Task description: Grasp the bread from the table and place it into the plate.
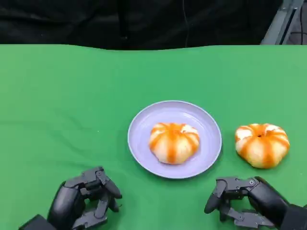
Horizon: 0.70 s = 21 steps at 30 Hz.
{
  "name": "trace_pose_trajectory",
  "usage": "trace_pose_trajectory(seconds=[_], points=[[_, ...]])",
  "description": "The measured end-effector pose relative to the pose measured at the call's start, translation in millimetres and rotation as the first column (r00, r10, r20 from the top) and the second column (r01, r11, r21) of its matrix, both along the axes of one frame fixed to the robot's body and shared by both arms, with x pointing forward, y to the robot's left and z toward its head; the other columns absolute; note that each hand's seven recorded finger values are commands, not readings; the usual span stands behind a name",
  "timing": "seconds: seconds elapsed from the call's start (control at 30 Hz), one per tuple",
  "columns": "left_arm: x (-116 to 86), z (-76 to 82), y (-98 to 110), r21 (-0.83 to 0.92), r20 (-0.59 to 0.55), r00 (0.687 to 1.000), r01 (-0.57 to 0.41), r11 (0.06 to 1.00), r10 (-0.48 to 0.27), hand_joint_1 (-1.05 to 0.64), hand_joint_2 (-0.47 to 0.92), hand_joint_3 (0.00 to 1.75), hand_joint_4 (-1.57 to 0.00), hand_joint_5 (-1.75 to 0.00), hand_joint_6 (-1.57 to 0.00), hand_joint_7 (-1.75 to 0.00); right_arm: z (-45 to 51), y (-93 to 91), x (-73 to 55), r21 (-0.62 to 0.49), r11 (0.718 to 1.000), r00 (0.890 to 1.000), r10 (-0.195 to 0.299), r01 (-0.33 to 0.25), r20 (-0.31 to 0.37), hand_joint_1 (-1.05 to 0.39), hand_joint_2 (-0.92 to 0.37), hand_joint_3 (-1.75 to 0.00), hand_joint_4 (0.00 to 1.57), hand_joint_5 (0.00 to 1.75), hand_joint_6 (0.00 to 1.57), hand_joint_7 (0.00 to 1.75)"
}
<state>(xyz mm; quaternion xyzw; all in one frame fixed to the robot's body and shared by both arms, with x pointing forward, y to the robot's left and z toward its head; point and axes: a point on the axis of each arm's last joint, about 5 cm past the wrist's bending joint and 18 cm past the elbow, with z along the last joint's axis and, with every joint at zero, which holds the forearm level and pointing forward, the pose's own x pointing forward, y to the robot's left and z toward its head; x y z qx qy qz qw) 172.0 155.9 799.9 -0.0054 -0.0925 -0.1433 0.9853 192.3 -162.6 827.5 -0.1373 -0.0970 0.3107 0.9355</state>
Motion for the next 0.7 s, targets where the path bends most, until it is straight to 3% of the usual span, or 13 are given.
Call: trace_pose_trajectory(seconds=[0.7], points=[[0.3,1.1,-1.0,0.029,0.016,1.0,0.023,0.999,-0.024,-0.09,0.52,1.16,-0.76,-1.67,-0.79,-1.44,-0.3,-1.7,-0.6,0.002,1.0,1.0,-0.005,0.005,-0.002,0.01,-0.92,-0.46,0.71,1.51,0.76,1.06]])
